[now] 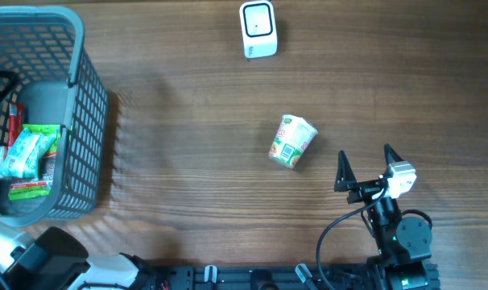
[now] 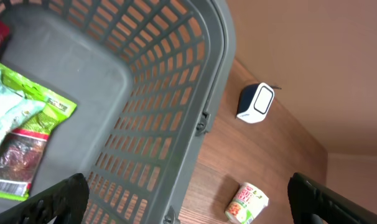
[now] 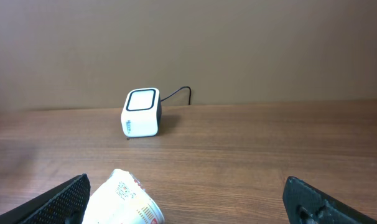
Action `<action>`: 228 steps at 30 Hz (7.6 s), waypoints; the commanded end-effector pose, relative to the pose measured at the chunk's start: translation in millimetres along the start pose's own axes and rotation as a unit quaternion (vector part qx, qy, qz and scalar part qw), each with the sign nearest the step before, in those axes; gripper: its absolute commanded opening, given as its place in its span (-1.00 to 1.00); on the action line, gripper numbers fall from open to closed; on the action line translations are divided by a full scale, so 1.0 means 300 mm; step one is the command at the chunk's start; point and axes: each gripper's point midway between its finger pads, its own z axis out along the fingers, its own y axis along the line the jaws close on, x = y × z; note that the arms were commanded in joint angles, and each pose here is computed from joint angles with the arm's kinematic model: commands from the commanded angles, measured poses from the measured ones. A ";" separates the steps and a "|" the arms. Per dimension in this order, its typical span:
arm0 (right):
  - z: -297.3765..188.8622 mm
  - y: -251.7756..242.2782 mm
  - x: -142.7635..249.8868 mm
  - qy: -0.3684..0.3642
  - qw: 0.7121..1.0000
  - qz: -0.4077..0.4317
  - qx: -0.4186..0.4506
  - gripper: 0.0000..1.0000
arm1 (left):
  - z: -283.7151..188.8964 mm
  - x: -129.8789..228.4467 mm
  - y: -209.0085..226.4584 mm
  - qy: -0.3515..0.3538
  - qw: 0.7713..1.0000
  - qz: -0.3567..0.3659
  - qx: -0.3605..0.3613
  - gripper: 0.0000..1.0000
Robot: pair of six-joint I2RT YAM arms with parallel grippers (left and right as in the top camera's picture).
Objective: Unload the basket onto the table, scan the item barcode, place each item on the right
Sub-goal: 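Reach the left gripper into the basket and grasp the green snack bags, then carry the green snack bags out and drop them near the noodle cup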
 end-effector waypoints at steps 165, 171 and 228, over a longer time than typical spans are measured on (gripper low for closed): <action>-0.001 -0.010 -0.007 -0.005 1.000 -0.002 0.008 0.99 | 0.732 0.129 0.759 0.198 0.858 0.236 -0.412 1.00; -0.001 -0.010 -0.007 -0.005 1.000 -0.002 0.008 1.00 | 0.757 0.142 0.819 0.224 0.836 0.260 -0.428 1.00; -0.001 -0.010 -0.007 -0.005 1.000 -0.002 0.008 1.00 | 0.068 -0.376 -0.150 -0.239 0.940 0.106 -0.220 -0.92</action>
